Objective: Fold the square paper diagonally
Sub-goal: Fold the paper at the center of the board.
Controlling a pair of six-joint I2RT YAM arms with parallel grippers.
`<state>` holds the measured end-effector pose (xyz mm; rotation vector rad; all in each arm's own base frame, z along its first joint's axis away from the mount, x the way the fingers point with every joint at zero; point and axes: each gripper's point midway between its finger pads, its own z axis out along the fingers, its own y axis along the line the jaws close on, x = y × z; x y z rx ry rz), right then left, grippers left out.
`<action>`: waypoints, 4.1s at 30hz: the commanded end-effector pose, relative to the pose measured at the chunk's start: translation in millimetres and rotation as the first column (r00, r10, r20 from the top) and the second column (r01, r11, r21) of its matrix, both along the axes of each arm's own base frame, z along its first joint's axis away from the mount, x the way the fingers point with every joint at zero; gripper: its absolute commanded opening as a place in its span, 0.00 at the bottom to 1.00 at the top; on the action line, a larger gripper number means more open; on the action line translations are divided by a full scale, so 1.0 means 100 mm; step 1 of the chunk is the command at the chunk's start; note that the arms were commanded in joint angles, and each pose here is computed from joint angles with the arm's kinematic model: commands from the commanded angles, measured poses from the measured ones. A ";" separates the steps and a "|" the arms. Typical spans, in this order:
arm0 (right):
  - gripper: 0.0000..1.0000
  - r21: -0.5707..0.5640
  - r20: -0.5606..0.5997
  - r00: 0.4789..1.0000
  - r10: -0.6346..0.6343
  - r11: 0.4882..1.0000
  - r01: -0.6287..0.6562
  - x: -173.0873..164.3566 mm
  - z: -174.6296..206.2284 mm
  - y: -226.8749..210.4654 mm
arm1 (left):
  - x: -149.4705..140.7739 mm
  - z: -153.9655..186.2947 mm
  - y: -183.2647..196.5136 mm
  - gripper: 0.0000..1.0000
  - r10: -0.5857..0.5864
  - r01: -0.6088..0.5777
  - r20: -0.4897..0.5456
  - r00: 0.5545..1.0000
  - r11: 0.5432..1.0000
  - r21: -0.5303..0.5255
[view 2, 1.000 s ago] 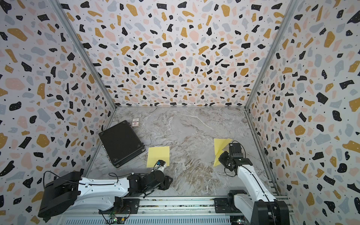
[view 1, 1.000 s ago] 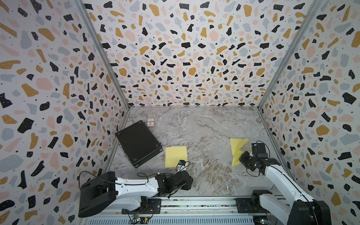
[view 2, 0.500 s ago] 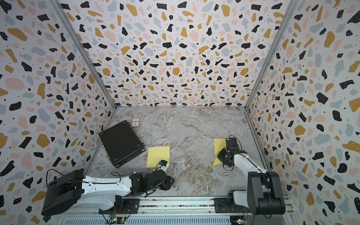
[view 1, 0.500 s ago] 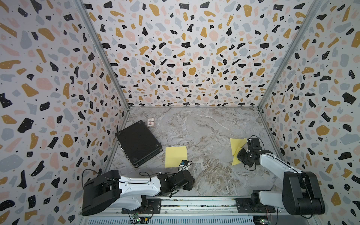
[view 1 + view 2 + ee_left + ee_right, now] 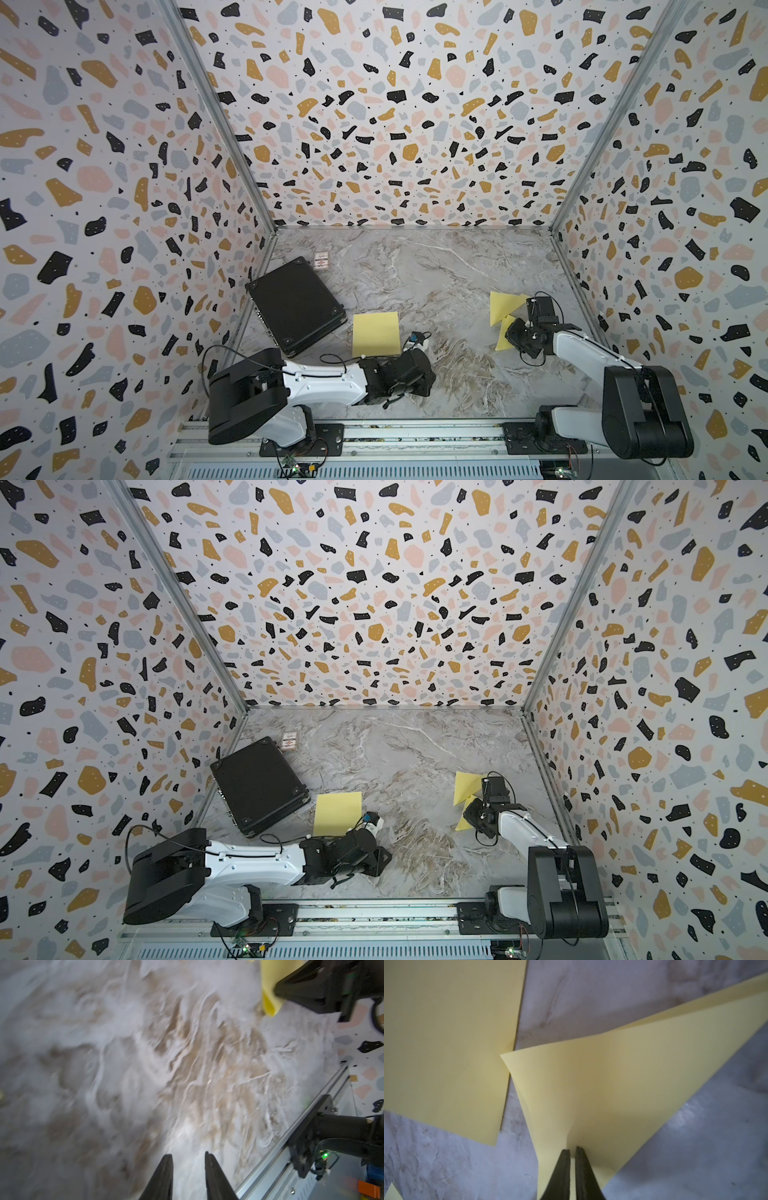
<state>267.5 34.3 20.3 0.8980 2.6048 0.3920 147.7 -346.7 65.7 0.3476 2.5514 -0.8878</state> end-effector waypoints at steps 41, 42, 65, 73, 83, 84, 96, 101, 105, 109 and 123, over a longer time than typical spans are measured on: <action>0.21 0.079 0.157 0.984 0.083 0.992 -0.096 0.26 0.38 0.01 | 0.74 0.31 -1.76 0.08 -0.234 0.246 0.090 0.968 0.956 -0.161; 0.20 0.084 0.150 0.985 0.090 0.991 -0.103 0.28 0.35 0.02 | 0.75 0.30 -1.77 0.08 -0.234 0.246 0.094 0.968 0.957 -0.156; 0.16 0.063 0.042 0.994 0.100 0.993 -0.103 0.24 -0.01 -0.04 | 1.03 0.15 -2.07 0.09 -0.251 0.272 0.157 0.955 0.954 -0.129; 0.17 0.004 0.051 0.992 0.118 0.993 -0.119 0.18 0.04 -0.11 | 1.14 -0.02 -2.10 0.08 -0.242 0.257 0.132 0.961 0.959 -0.115; 0.15 0.038 0.012 0.988 0.152 0.988 -0.152 0.13 -0.12 -0.05 | 1.14 -0.19 -2.12 0.08 -0.241 0.250 0.095 0.966 0.962 -0.108; 0.15 0.039 0.012 0.988 0.153 0.987 -0.153 0.12 -0.13 -0.04 | 1.13 -0.22 -2.11 0.08 -0.241 0.250 0.090 0.966 0.962 -0.108; 0.15 0.029 0.015 0.989 0.148 0.989 -0.148 0.14 -0.12 -0.06 | 0.98 -0.54 -1.84 0.00 -0.252 0.252 0.010 0.968 0.968 -0.011; 0.15 0.031 0.013 0.989 0.148 0.989 -0.148 0.12 -0.13 -0.06 | 1.01 -0.57 -1.78 0.00 -0.233 0.233 0.013 0.972 0.972 0.020; 0.15 0.029 0.017 0.990 0.141 0.989 -0.142 0.13 -0.11 -0.06 | 1.03 -0.56 -1.75 0.00 -0.208 0.208 0.014 0.978 0.978 0.021; 0.15 0.032 0.025 0.990 0.142 0.989 -0.143 0.13 -0.09 -0.06 | 1.00 -0.36 -1.83 0.00 -0.232 0.232 0.017 0.973 0.972 -0.035; 0.15 0.066 0.024 0.986 0.165 0.984 -0.166 0.12 -0.13 0.01 | 1.15 0.06 -2.14 0.03 -0.267 0.265 0.024 0.964 0.935 -0.238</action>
